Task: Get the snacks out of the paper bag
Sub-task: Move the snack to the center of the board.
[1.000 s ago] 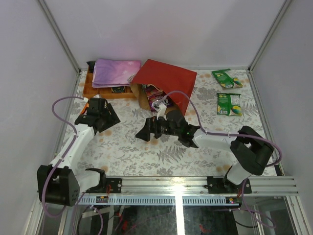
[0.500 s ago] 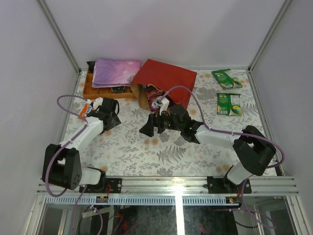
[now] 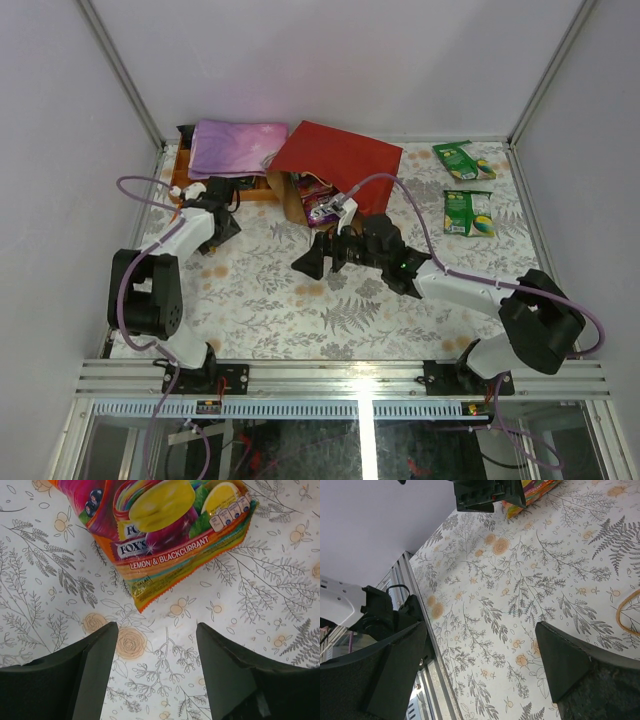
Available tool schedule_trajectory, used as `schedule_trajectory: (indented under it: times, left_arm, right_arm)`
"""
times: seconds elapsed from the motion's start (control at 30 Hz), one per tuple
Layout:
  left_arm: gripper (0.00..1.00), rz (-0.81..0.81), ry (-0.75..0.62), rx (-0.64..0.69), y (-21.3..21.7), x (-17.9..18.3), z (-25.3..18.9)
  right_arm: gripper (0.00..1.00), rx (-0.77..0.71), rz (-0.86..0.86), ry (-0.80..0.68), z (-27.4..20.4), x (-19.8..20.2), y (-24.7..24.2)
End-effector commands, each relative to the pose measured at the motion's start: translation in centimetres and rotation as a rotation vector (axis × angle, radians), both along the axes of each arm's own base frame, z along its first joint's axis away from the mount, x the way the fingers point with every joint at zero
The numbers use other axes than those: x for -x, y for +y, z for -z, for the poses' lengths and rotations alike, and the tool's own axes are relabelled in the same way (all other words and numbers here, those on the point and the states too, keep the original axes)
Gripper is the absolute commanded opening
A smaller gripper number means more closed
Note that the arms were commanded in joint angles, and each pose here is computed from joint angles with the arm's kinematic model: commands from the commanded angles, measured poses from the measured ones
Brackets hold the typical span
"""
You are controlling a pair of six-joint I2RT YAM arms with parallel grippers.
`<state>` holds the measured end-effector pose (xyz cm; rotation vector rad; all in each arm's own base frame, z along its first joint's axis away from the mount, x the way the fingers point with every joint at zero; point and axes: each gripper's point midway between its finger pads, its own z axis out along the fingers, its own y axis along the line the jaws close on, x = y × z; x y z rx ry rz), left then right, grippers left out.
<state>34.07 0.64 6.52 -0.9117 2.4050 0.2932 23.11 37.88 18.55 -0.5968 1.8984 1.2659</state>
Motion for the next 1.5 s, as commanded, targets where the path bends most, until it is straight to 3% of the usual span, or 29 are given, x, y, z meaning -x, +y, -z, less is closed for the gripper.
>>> schedule_trajectory:
  times: [0.0, 0.13, 0.43, 0.7, 0.83, 1.0, 1.23, 1.47]
  left_arm:
    - [0.64, -0.008, -0.01, 0.106, -0.1, -1.4, 0.8]
    - [0.62, 0.036, 0.047, 0.24, -1.4, -1.7, 3.4]
    - [0.6, 0.053, 0.058, 0.237, -1.2, -3.0, 4.1]
    - [0.58, 0.069, 0.052, 0.183, 0.2, -6.2, 3.0]
    - [0.6, 0.112, 0.025, 0.269, -1.5, -6.9, 2.2]
    - [0.69, 0.254, -0.117, 0.367, -4.6, -6.8, -2.0]
    - [0.8, 0.39, -0.274, 0.325, -7.4, -4.3, -7.3]
    - [0.82, 0.438, -0.314, 0.251, -8.7, -3.7, -9.5]
  right_arm:
    - [0.98, -0.045, 0.037, -0.076, -1.6, -1.0, -1.0]
    - [0.98, -0.048, 0.057, -0.088, -1.5, -1.3, -1.9]
    - [0.99, -0.02, 0.118, -0.084, -0.5, -2.5, -3.3]
    - [0.99, 0.102, 0.435, 0.024, 3.7, -6.9, -7.1]
    - [1.0, 0.103, 0.538, 0.085, 5.3, -8.4, -7.4]
    - [1.0, -0.078, 0.556, 0.229, 6.2, -9.1, -5.1]
    - [0.95, -0.527, 0.588, 0.405, 4.7, -10.9, -3.2]
    - [0.95, -0.68, 0.833, 0.454, 6.8, -15.6, -4.4]
